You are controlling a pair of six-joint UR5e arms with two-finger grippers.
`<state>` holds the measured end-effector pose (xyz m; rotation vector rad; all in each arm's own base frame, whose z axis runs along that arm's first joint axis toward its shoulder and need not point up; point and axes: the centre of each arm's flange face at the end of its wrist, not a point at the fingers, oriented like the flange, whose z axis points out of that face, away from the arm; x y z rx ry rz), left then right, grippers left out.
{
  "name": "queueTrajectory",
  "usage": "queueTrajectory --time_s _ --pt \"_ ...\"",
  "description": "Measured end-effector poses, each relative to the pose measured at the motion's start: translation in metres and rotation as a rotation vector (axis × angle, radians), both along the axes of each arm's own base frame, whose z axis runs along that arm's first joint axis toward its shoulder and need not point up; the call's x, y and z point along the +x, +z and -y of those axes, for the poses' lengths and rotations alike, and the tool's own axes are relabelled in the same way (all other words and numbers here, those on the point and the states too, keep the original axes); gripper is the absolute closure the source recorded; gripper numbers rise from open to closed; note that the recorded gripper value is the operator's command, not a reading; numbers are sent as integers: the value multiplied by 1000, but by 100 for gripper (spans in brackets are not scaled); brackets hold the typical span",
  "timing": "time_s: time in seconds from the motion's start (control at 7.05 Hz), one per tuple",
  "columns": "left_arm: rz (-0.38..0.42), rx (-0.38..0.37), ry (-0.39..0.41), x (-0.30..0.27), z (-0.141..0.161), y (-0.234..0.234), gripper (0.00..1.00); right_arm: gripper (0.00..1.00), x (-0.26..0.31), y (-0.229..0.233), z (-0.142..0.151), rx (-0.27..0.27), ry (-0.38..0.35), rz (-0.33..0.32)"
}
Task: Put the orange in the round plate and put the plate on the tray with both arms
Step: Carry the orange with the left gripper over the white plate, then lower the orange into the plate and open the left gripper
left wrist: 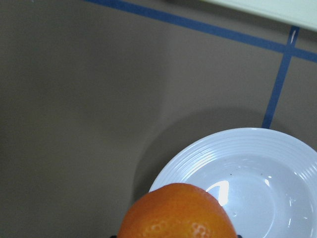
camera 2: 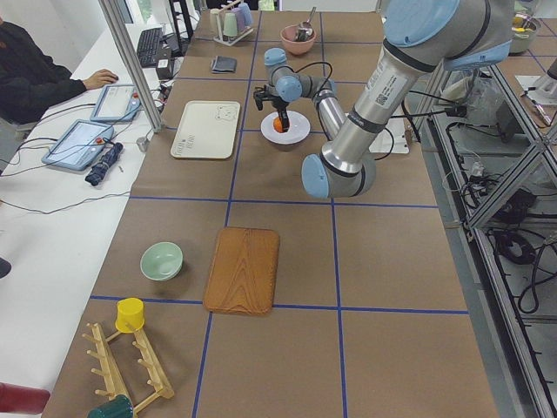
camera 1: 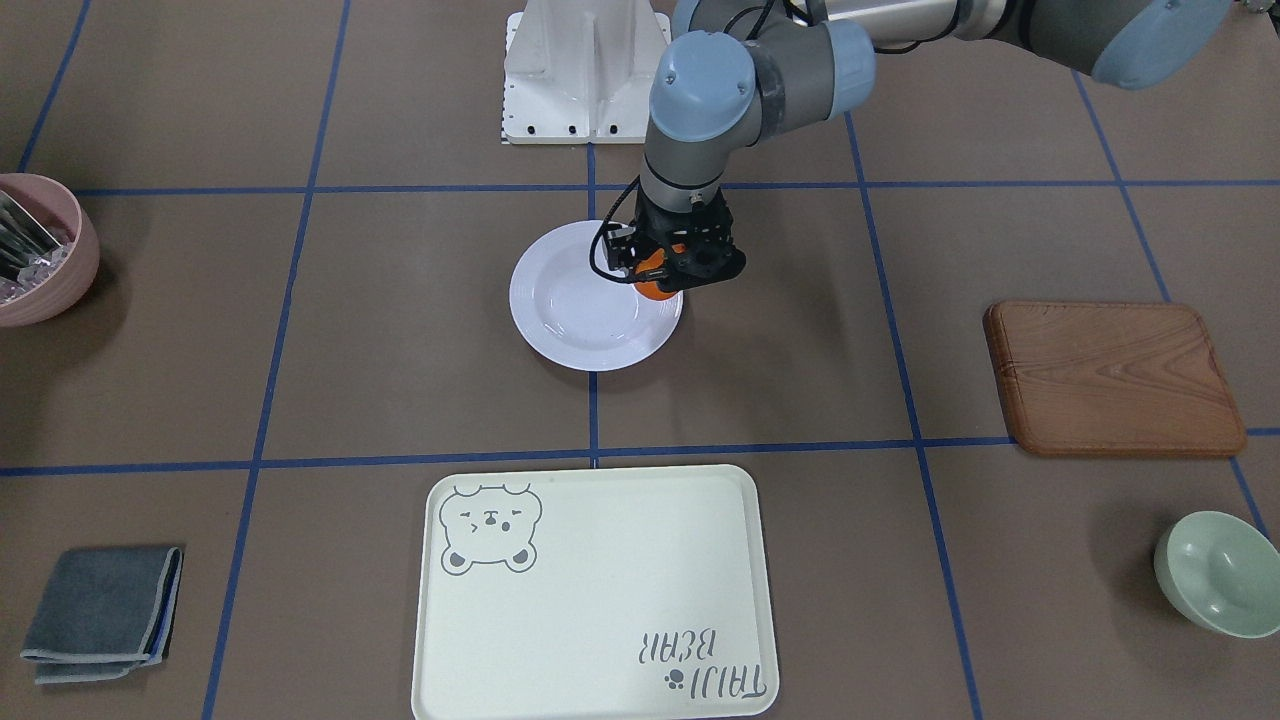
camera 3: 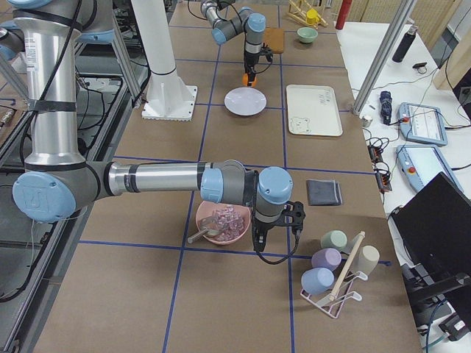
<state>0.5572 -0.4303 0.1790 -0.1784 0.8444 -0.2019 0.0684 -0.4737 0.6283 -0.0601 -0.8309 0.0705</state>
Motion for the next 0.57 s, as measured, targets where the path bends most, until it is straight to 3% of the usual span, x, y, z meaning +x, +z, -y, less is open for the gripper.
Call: queueTrajectory --time_s 0.57 --pt "3 35 -27 70 -6 12 100 0 0 1 0 -3 0 1"
